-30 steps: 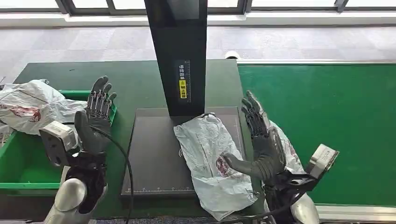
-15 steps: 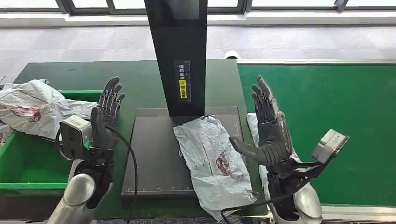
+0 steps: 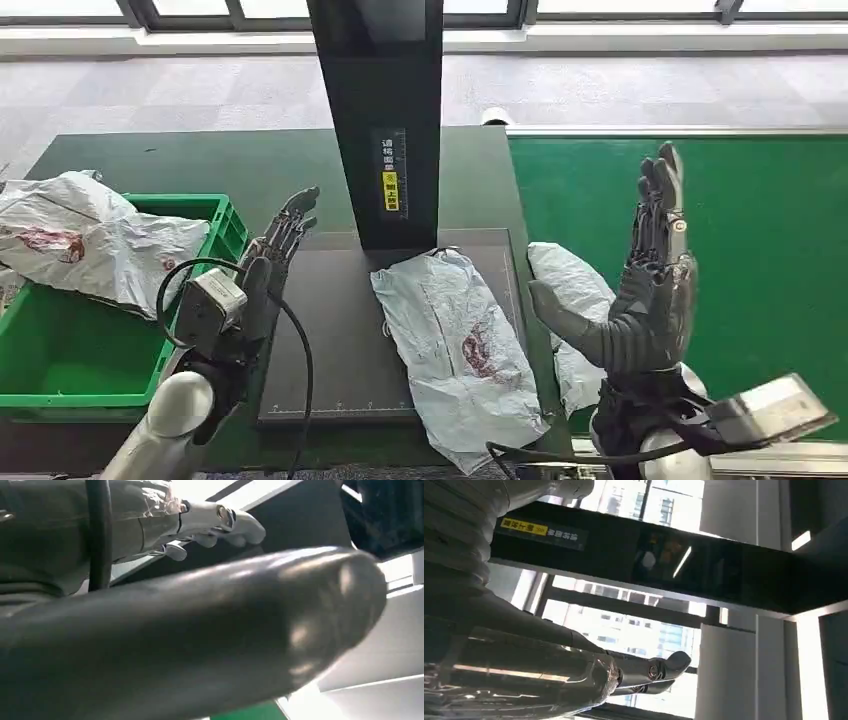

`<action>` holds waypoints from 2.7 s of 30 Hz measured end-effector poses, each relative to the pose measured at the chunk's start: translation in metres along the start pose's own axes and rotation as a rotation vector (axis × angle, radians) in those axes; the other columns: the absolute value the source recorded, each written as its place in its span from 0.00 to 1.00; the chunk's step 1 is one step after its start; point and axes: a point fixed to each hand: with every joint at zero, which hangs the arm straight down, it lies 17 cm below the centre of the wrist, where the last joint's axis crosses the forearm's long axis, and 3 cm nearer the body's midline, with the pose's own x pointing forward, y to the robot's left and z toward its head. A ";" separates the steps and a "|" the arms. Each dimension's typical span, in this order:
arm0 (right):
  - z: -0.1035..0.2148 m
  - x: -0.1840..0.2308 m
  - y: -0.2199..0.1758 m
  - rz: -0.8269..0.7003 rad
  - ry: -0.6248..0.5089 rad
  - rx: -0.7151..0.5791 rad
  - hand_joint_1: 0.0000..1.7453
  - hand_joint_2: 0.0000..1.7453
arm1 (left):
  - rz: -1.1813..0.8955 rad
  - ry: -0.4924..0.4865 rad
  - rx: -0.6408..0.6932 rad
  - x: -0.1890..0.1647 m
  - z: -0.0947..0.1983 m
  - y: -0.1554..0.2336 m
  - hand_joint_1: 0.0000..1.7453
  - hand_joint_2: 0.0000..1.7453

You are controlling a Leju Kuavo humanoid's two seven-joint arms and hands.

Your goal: Moved the parcel from conveyor to table for the left to box.

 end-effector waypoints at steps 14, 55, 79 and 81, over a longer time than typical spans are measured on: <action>0.015 0.111 -0.025 0.159 -0.329 -0.124 0.00 1.00 | -0.283 0.013 -0.375 -0.043 0.019 -0.074 0.00 1.00; -0.003 0.121 -0.004 0.113 -0.372 -0.032 0.00 1.00 | -0.513 -0.015 -1.006 -0.120 0.100 -0.231 0.00 1.00; -0.002 0.123 0.004 0.080 -0.375 -0.016 0.00 1.00 | -0.494 0.068 -1.232 -0.143 0.152 -0.266 1.00 1.00; -0.002 0.123 0.004 0.080 -0.375 -0.016 0.00 1.00 | -0.493 0.068 -1.235 -0.143 0.153 -0.267 1.00 1.00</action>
